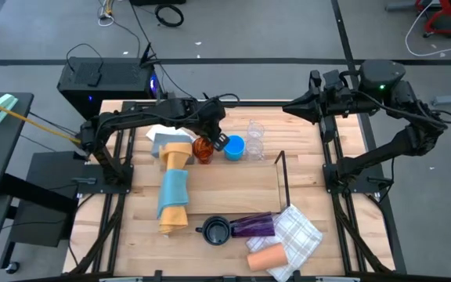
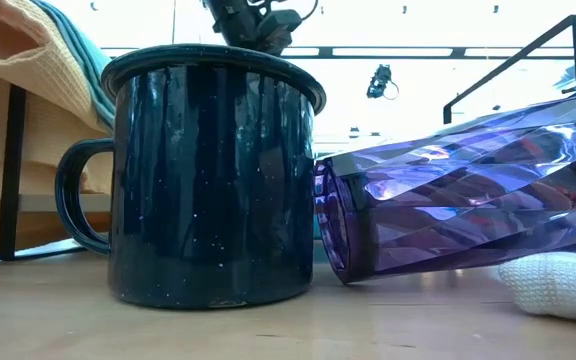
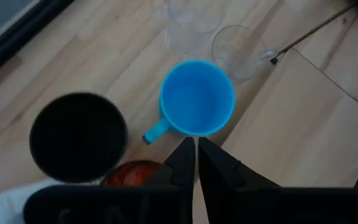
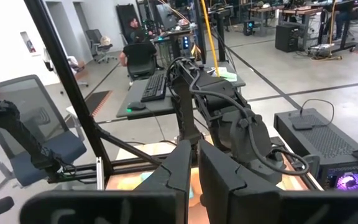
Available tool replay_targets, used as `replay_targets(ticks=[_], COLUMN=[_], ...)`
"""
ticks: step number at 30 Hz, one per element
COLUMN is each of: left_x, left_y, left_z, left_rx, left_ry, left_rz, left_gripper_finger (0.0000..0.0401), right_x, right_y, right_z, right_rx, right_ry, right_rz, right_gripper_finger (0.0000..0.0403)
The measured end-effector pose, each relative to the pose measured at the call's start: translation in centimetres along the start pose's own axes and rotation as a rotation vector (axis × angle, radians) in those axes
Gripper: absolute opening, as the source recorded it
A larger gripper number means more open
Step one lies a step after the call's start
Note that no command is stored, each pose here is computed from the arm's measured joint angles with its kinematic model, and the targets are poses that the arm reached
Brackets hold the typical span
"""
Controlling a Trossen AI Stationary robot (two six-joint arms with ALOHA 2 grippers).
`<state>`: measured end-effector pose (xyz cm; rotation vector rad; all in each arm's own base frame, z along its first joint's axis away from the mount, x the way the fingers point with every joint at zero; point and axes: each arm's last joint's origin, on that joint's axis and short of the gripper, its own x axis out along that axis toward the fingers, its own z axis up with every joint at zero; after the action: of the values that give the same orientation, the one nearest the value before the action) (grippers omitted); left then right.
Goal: Stack small to large cups/mugs on shelf
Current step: Put the black cup on the shelf
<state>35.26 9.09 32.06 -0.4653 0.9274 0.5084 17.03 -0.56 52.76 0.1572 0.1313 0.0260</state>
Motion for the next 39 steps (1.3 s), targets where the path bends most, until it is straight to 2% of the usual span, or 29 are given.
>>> replay_targets(ticks=[6, 18, 22, 26, 29, 32, 35, 39], left_x=[0.0, 0.3, 0.3, 0.3, 0.4, 0.8, 1.9, 4.4], left_y=[-0.3, -0.4, -0.2, 0.3, 1.0, 1.9, 2.9, 3.6], left_z=[0.5, 0.0, -0.1, -0.1, 0.0, 0.3, 0.3, -0.5], left_rx=[0.015, 0.098, 0.124, 0.103, 0.051, 0.025, -0.016, -0.009], left_ry=[-0.053, 0.002, 0.024, 0.040, 0.035, 0.049, 0.105, 0.255], left_rz=[-0.026, -0.037, -0.026, -0.013, 0.041, 0.068, 0.084, 0.103], left_gripper_finger=[0.0019, 0.0022, 0.0061, 0.0130, 0.0184, 0.0223, 0.0241, 0.0242], right_x=[0.0, 0.0, 0.0, 0.0, 0.0, 0.0, 0.0, 0.1], right_y=[0.0, 0.0, 0.0, 0.0, 0.0, 0.0, 0.0, 0.0], right_z=[0.0, 0.0, 0.0, 0.0, 0.0, 0.0, 0.0, 0.0], right_rx=[-0.003, -0.003, -0.002, 0.001, 0.005, 0.007, 0.009, 0.009], right_ry=[0.000, 0.000, 0.000, 0.000, 0.000, 0.000, 0.000, 0.001], right_rz=[0.000, 0.000, 0.000, 0.000, 0.000, 0.000, 0.000, 0.000], right_gripper_finger=[0.0038, 0.0038, 0.0038, 0.0038, 0.0038, 0.0038, 0.0038, 0.0038])
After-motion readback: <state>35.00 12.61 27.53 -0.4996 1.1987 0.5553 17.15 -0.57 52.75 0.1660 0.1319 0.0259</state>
